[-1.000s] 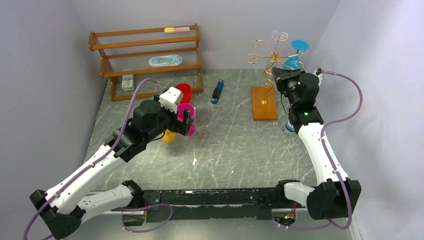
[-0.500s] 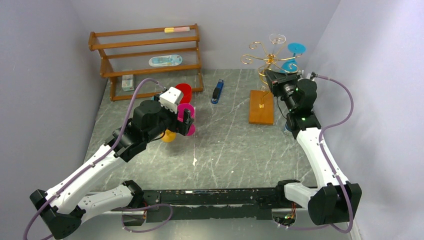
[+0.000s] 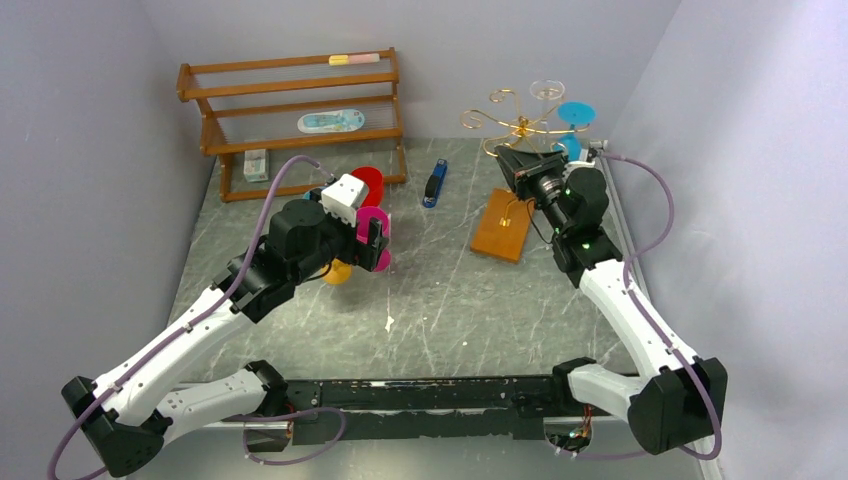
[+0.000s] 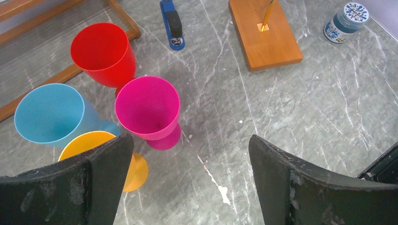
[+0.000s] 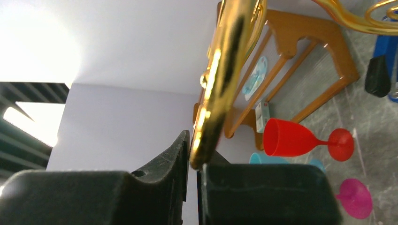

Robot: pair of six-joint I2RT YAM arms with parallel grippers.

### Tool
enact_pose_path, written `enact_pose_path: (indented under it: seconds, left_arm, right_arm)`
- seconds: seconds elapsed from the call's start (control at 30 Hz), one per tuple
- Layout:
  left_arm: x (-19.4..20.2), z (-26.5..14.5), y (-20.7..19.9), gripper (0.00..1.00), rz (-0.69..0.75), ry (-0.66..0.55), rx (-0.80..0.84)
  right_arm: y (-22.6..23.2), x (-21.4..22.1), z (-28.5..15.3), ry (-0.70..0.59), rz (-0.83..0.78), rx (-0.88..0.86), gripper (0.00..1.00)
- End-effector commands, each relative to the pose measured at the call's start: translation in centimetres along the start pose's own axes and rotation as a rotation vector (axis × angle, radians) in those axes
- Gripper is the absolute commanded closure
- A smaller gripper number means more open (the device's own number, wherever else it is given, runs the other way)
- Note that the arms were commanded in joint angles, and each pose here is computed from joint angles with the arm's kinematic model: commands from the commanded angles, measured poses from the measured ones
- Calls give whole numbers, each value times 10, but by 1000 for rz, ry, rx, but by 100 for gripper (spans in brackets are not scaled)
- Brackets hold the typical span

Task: Take the wine glass off the wine glass rack
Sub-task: Move the wine rack to the center of the board.

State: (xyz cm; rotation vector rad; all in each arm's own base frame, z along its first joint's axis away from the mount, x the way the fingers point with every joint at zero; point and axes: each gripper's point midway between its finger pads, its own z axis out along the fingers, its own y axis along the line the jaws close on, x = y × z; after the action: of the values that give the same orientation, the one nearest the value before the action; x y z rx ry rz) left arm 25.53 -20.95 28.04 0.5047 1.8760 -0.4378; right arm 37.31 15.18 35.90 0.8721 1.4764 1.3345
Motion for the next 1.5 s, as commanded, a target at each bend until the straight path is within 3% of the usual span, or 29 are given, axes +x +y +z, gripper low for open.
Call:
enact_pose_path:
  seconds: [0.0, 0.3, 0.6, 0.93, 1.07, 1.37, 1.47]
  left_arm:
    - [-7, -4, 2, 3, -7, -18, -4]
    - [-5, -4, 2, 3, -9, -15, -5]
    - [-6, -5, 1, 3, -6, -12, 0]
    - [-11, -9, -1, 3, -32, -22, 10]
    - [-18, -12, -2, 3, -41, -56, 17]
    - [-6, -2, -7, 3, -50, -9, 33]
    - [-6, 0, -8, 3, -48, 0, 37]
  right_arm:
    - [84, 12, -16, 9, 2, -288, 100]
    - [76, 47, -20, 59, 14, -295, 100]
    - [51, 44, -39, -10, -20, -225, 100]
    - [40, 43, -47, 2, -58, -137, 76]
    - [34, 39, -56, -15, -83, -116, 72]
    - [23, 49, -67, 51, -136, -70, 57]
    - [29, 47, -71, 51, -173, -80, 56]
